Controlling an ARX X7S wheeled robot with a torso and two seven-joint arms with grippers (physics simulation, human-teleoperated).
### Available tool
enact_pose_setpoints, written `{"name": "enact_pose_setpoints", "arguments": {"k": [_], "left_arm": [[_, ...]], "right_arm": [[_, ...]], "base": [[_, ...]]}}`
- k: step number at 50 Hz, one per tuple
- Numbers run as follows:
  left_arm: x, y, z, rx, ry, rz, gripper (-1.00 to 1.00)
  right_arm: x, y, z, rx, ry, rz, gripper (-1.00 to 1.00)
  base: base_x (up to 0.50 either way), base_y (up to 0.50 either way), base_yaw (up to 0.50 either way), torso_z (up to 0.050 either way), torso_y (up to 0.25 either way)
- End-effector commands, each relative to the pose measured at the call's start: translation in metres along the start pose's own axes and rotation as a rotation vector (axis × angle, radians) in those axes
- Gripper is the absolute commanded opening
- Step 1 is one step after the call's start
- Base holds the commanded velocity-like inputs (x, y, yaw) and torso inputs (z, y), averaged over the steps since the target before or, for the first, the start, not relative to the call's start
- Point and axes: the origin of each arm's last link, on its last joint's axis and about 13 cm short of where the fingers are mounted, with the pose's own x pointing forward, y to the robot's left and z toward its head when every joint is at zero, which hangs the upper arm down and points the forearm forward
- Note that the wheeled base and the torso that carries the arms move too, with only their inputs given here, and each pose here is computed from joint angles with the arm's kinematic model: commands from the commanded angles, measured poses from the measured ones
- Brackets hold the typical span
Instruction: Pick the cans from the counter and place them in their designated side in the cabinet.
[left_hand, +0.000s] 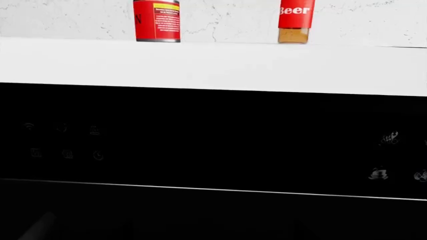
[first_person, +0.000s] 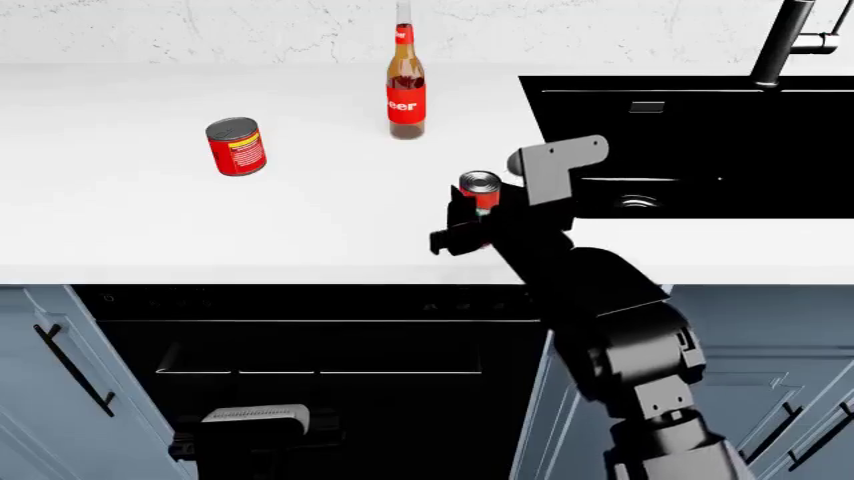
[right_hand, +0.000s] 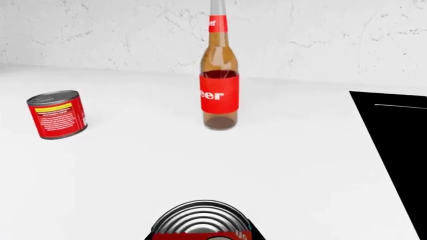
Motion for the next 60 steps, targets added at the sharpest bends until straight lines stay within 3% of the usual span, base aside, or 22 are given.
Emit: {"name": "enact_pose_setpoints", "arguments": {"k": [1,8,14,21,29,60], "left_arm": [[-0.001,0.000,0.000,0.003,-0.003,0.000,1.00],[-0.002,-0.001,0.001,0.008,-0.009,-0.006,1.00],[-0.001,0.000,0.014,0.007,0.002,-0.013,1.00],[0.000,0.003,0.041,0.052,-0.013,-0.064,1.00],[0.001,0.002,0.058,0.035,-0.025,-0.076,1.00],[0.000,0.004,0.053,0.048,-0.026,-0.061,1.00]], "right_arm": [[0.000,0.001,-0.002,0.033,0.049,0.045,-1.00],[-0.016,-0.008,0.008,0.027,0.039,-0.034,-1.00],[-0.039,-0.014,0.045,0.026,-0.063,-0.166,-1.00],[-0.074,-0.021,0.088,0.061,-0.126,-0.182,-1.00],[-0.097,-0.022,0.129,0.065,-0.219,-0.131,-1.00],[-0.100,-0.018,0.134,0.075,-0.231,-0.089,-1.00]], "base": [[0.00,0.00,0.00,0.000,0.000],[0.00,0.00,0.00,0.000,0.000],[0.00,0.00,0.00,0.000,0.000],[0.00,0.00,0.00,0.000,0.000],[0.00,0.00,0.00,0.000,0.000],[0.00,-0.48,0.00,0.000,0.000]]}}
